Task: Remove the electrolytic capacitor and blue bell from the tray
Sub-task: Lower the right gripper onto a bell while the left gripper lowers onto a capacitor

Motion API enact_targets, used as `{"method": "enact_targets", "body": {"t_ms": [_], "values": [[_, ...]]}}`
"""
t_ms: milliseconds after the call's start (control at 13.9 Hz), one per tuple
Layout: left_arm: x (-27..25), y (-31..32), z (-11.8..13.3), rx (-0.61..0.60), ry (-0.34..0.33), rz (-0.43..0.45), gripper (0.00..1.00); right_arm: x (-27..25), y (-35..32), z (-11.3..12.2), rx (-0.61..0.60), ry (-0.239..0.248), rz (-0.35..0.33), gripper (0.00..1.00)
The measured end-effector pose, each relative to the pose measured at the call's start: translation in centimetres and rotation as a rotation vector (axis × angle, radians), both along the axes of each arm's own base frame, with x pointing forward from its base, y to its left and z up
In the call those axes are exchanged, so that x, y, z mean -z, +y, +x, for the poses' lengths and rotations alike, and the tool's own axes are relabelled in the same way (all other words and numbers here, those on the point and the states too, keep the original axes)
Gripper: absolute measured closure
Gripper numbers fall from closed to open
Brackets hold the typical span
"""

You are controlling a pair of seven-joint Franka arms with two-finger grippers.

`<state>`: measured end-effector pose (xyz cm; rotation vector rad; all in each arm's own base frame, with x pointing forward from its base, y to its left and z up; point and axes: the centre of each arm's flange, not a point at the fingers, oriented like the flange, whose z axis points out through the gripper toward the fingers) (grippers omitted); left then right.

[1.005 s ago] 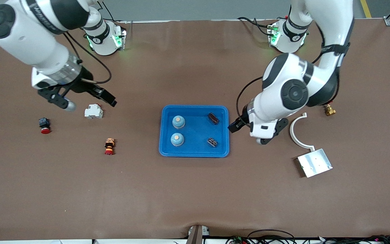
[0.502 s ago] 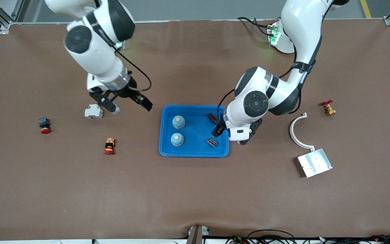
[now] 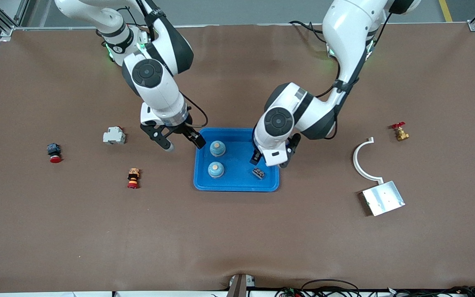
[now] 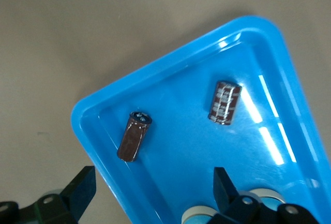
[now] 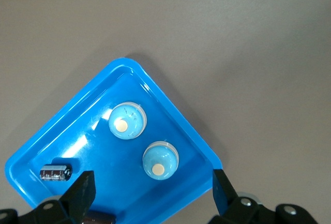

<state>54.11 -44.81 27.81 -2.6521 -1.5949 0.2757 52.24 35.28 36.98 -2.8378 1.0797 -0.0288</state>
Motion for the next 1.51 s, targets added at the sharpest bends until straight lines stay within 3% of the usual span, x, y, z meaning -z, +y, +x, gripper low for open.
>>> {"method": "enact_targets", "body": {"t_ms": [144, 431, 1507], "values": [[1.1, -0.1, -0.2, -0.005, -0.003, 0.0, 0.0, 1.5, 0.5, 0.9, 0.008, 0.0, -0.006, 0.0], [3.5, 0.6, -1.2, -0.008, 0.009, 0.014, 0.0, 6.1, 3.0, 1.6, 0.057, -0.051, -0.044, 0.0], [8.6, -0.8, -4.5, 0.007, -0.029, -0.002, 0.0, 15.3, 7.3, 3.0, 0.115, -0.049, -0.075, 0.0]]}}
